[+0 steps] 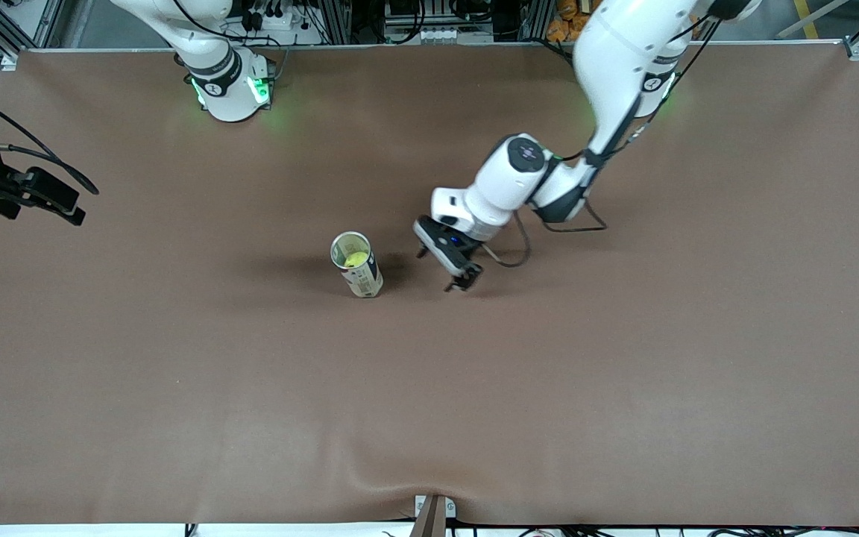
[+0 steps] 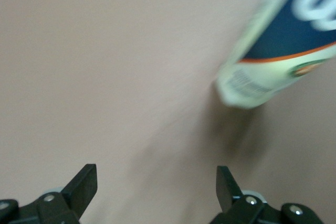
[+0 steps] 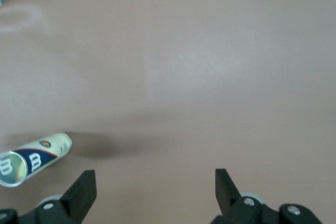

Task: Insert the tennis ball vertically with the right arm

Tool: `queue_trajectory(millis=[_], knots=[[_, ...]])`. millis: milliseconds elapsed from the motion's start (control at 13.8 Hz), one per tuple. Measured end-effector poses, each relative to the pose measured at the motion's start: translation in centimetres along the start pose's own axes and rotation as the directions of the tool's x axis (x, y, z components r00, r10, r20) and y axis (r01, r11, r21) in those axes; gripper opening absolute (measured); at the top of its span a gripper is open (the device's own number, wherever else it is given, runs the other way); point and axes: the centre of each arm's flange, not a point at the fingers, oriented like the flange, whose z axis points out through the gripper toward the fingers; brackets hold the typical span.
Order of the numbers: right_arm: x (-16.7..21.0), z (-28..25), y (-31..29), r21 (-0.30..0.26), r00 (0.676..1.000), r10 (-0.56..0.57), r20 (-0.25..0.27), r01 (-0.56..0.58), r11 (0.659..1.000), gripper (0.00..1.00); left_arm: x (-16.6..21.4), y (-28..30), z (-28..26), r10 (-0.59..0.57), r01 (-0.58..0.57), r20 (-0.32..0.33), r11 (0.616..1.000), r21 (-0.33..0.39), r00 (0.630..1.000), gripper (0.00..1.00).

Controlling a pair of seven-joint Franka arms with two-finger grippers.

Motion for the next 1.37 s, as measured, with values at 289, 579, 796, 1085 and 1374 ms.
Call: queue_trajectory(millis=[289,579,796,1085,1374], knots=[[-0.2,-1.3,0.5,-0.001,1.000,0.007,-0.031,-0.007,1.000,1.00,-0.8,-11.9,-6.7,-0.127,0.112,0.155,0.989,0.099,0.980,1.00],[-0.3,-1.8,-0.2,-0.007,0.999,-0.008,-0.042,0.008,1.000,1.00,-2.7,-23.1,-13.8,-0.282,0.228,0.231,0.945,0.233,0.931,1.00],[-0.2,-1.7,0.0,-0.008,0.999,-0.004,-0.039,0.004,1.000,1.00,-3.8,-27.7,-18.6,-0.372,0.299,0.261,0.912,0.280,0.891,1.00],[-1.0,-1.9,0.0,-0.011,1.000,-0.007,-0.018,0.007,1.000,1.00,-5.6,-30.8,-25.9,-0.519,0.432,0.327,0.849,0.306,0.790,1.00],[-3.4,-2.0,-0.3,-0.007,0.999,-0.018,-0.038,0.018,1.000,1.00,-6.7,-31.7,-33.4,-0.629,0.536,0.378,0.777,0.330,0.679,1.00]])
